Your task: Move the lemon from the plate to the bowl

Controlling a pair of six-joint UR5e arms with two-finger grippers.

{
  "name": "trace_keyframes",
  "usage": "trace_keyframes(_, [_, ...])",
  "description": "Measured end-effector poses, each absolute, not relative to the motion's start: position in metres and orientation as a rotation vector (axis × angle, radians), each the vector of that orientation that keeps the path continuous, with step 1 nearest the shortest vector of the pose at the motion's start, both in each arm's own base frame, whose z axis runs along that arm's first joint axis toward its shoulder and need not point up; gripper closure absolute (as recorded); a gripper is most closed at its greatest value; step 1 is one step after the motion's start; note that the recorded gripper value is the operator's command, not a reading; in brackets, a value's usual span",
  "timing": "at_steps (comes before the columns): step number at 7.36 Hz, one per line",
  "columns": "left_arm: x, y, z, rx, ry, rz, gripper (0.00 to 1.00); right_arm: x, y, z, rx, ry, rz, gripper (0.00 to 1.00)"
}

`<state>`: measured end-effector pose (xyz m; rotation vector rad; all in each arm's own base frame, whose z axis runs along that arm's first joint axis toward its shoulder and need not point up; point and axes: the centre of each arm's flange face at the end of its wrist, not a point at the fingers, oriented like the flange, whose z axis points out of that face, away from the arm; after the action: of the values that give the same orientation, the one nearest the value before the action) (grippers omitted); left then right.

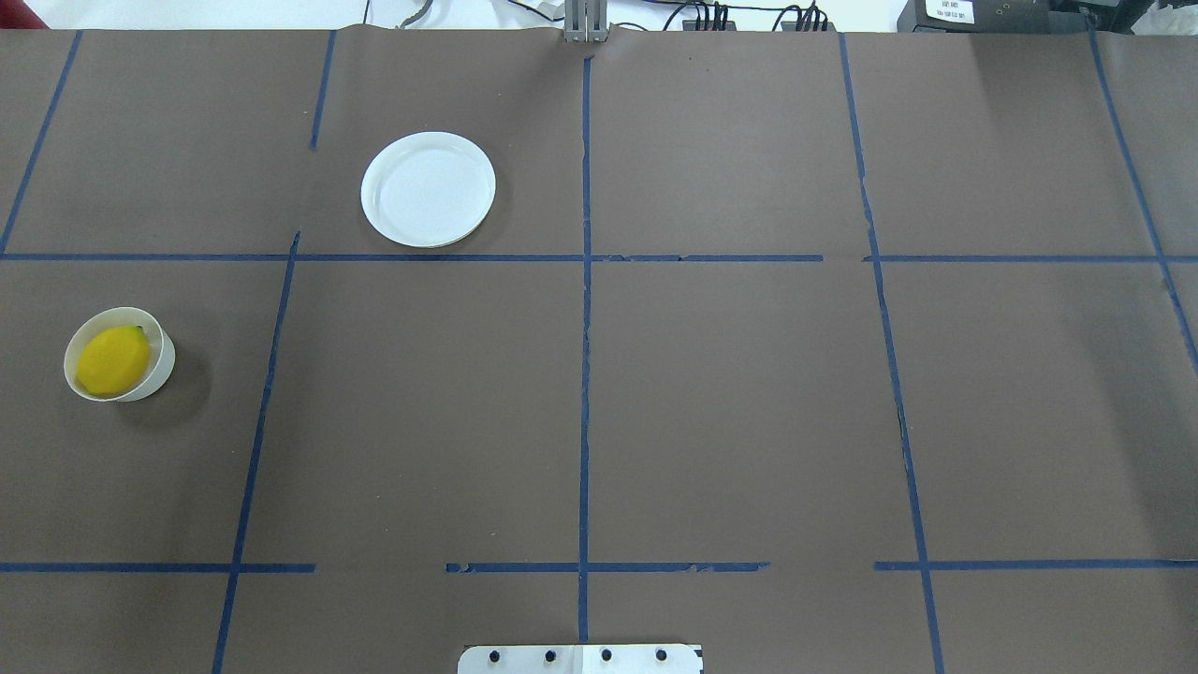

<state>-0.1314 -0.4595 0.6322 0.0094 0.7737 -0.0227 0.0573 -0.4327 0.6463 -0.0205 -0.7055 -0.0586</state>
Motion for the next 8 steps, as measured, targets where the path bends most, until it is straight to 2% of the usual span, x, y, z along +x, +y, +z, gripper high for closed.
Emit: trace_keyframes(8, [-0.085, -0.442, 0.649, -0.068, 0.819, 0.024, 0.00, 0.057, -0.433, 0.646, -0.020, -0.706, -0.059, 0.00])
